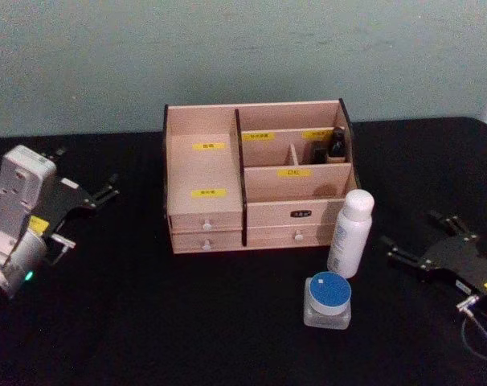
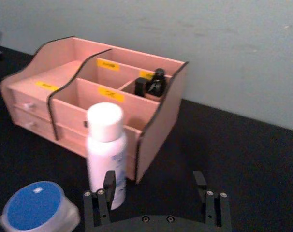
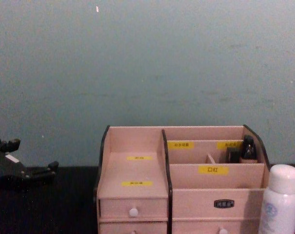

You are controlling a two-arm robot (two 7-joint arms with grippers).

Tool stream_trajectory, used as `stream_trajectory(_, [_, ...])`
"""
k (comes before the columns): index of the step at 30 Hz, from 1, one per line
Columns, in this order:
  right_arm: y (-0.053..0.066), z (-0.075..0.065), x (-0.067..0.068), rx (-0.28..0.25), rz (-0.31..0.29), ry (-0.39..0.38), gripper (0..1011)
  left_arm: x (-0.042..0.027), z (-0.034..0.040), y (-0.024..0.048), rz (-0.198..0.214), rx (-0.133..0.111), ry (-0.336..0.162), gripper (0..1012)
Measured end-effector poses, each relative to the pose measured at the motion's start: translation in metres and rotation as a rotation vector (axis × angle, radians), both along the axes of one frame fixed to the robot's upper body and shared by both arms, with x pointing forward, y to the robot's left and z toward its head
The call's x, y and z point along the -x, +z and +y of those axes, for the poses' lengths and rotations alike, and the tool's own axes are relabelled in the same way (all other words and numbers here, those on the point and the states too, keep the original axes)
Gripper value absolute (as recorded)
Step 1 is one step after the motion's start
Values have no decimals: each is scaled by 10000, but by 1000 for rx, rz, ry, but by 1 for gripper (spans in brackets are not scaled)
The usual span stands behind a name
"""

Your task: Pick up the facial cleanser and watermelon frost from the table and place them into the tiered storage box.

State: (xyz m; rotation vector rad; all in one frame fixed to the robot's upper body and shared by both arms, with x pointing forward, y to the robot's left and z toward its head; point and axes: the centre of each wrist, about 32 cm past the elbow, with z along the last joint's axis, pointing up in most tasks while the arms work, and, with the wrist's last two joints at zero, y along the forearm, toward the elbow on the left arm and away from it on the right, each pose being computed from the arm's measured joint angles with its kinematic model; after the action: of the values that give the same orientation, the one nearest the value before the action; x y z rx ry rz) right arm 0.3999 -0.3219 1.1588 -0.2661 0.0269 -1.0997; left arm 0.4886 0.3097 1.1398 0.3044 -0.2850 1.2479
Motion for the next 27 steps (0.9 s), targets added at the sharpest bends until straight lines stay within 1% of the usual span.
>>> stream_trajectory(6, [41,110,10,-12,48,32,1000,0,0,0,0,0,0,1001])
stream_trajectory(9, [64,208,-22,-3,65,48,1000,0,0,0,0,0,0,1001])
stream_trajectory(13, [87,300,-72,2,69,56,1000,0,0,0,0,0,0,1001])
stream_trajectory(14, [93,333,-93,4,71,55,1000,0,0,0,0,0,0,1001])
stream_trajectory(16, [96,349,-103,4,73,54,1000,0,0,0,0,0,0,1001])
stream_trajectory(22, [114,468,-190,2,86,29,1000,0,0,0,0,0,0,1001])
stream_trajectory(27, [124,526,-239,5,87,20,1000,0,0,0,0,0,0,1001])
